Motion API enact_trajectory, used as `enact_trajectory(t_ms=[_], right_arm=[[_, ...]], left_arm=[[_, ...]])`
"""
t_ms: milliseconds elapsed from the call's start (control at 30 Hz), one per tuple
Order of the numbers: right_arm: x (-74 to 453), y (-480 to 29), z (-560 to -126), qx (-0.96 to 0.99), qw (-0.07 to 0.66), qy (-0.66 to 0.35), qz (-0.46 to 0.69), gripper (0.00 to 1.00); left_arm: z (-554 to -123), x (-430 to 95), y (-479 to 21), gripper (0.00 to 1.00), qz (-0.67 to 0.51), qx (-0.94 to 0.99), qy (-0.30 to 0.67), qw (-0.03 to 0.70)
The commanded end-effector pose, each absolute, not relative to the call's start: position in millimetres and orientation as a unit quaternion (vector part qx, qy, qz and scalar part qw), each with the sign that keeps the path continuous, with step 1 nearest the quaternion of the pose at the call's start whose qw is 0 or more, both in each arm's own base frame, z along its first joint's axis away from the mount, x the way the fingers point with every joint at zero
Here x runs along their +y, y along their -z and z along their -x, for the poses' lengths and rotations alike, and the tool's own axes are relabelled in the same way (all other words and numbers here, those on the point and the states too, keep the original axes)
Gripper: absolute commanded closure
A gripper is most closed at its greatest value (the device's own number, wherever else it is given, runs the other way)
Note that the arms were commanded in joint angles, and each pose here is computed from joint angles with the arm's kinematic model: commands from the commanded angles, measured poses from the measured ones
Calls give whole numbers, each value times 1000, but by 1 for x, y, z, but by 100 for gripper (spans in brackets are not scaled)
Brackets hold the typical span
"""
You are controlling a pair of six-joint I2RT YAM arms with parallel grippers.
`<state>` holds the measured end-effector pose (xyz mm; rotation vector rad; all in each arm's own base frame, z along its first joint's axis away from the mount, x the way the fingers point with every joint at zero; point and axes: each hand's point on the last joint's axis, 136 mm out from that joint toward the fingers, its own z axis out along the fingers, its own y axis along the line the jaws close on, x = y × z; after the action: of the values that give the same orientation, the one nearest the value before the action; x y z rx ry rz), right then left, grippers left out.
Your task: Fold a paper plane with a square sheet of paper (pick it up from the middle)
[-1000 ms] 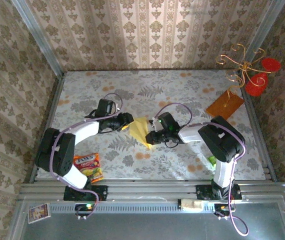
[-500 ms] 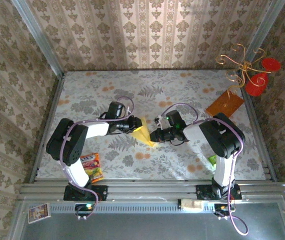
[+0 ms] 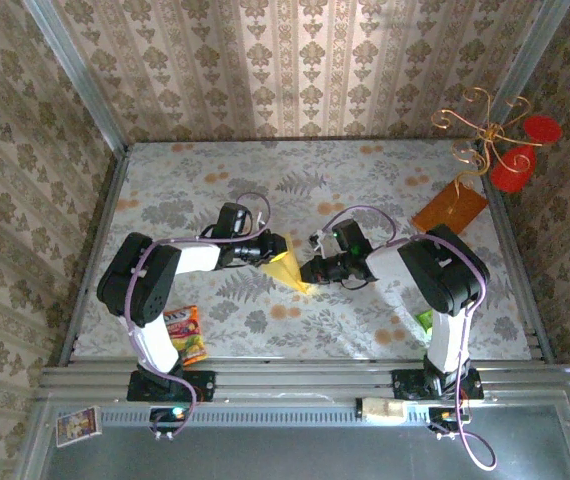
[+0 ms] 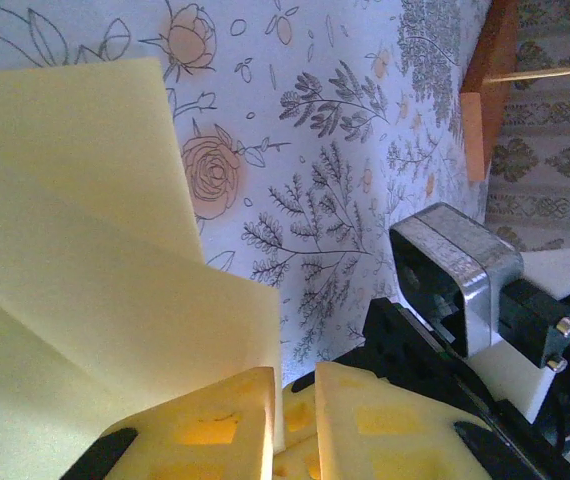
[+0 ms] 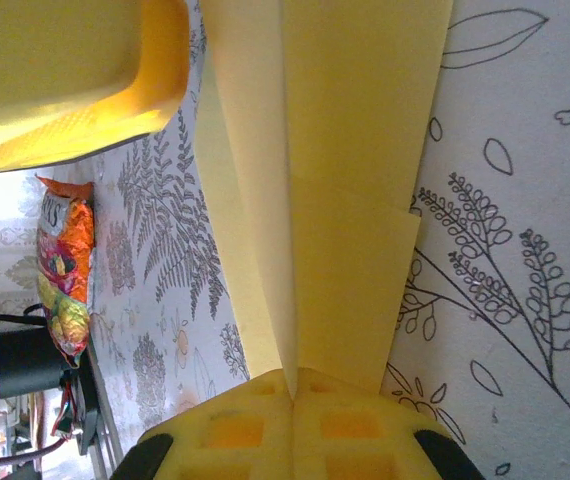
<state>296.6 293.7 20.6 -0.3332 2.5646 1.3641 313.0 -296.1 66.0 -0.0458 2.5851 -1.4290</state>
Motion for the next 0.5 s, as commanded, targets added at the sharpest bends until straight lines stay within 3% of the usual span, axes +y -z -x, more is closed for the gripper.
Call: enact_trajectory(t_ms=[0,467], right_arm=[[282,4,-283,894,53,-436,87,95],[277,12,-282,908,41,-412,73,95]], left_arm=[[-308,-301,-68,82,4,866,492,89],[-309,-297,-59,84,5,873,479,89]])
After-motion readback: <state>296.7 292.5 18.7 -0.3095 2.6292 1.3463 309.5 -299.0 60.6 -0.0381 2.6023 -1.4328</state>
